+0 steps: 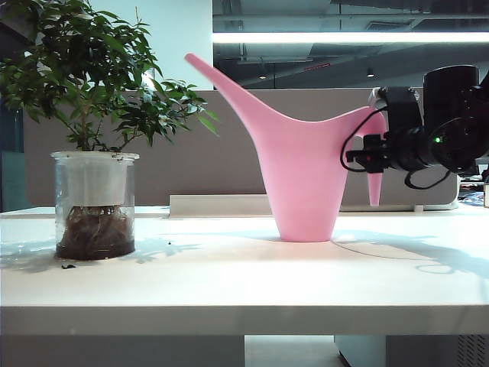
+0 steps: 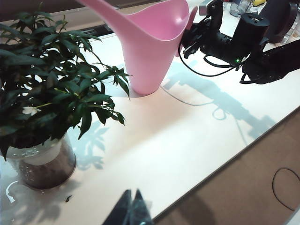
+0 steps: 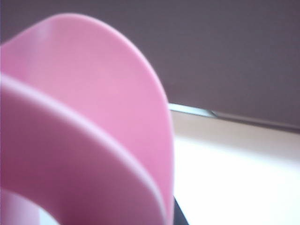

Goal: Pick up the watering can from the table, water the potted plant, and put the can back.

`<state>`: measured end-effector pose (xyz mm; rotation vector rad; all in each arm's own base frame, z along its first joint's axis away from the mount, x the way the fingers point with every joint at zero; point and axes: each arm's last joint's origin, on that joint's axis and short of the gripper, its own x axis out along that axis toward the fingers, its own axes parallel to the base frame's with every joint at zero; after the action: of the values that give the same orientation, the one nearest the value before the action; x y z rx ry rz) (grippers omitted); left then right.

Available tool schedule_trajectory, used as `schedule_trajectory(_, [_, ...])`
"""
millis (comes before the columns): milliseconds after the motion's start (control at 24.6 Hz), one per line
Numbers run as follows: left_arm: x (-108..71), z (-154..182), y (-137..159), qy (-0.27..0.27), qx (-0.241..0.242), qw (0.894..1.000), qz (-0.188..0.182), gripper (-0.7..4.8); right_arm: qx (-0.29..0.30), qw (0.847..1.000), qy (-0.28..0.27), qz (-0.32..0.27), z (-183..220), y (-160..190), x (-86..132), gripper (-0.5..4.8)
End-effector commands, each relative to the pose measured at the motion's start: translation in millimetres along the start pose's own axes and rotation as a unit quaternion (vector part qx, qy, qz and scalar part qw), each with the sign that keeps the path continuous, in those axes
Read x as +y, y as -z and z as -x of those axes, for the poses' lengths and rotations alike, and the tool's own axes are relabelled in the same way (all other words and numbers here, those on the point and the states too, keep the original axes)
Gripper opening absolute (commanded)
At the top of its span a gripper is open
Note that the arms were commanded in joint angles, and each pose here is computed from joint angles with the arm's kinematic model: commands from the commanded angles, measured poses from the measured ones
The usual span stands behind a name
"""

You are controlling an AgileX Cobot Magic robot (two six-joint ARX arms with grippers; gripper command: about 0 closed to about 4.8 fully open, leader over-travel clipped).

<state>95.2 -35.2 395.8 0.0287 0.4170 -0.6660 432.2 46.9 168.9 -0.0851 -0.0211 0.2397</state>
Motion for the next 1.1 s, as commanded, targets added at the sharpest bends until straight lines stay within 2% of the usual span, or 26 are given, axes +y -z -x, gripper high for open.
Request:
schedule_trajectory(41, [-0.3, 1, -1, 0.0, -0.004, 1.0, -0.001, 0.03, -0.033, 0.999, 0.007, 0.015, -1, -22, -2, -0.06])
schedule_trajectory(203, [-0.3, 1, -1, 0.0, -0.004, 1.0, -0.001, 0.03, -0.072, 0.996, 0.014, 0.056, 7, -76, -4, -0.06])
schedule_trajectory(406, [-0.3, 1, -1, 0.0, -0.004, 1.0, -0.001, 0.03, -0.116, 0.981, 0.026, 0.15, 27, -170, 1, -0.06])
schedule_trajectory(528, [-0.3, 1, -1, 0.0, -0.004, 1.0, -0.001, 0.03, -0.126, 0.969, 0.02, 0.213, 39, -223, 14, -0.06])
schedule_trajectory(609, [-0.3, 1, -1, 0.0, -0.004, 1.0, -0.001, 0.03, -0.125, 0.958, 0.026, 0.259, 45, -244, 26, -0.06])
schedule_trajectory(893, [-0.3, 1, -1, 0.0, -0.004, 1.0, -0.001, 0.03, -0.142, 0.914, 0.033, 0.378, 58, -276, 73, -0.06])
schedule_trajectory(974, [-0.3, 1, -1, 0.0, -0.004, 1.0, -0.001, 0.03, -0.151, 0.89, 0.031, 0.43, 62, -280, 90, -0.06])
schedule_trajectory(1096, [-0.3, 1, -1, 0.0, -0.004, 1.0, -0.001, 0.03, -0.148, 0.867, 0.05, 0.473, 66, -286, 106, -0.05])
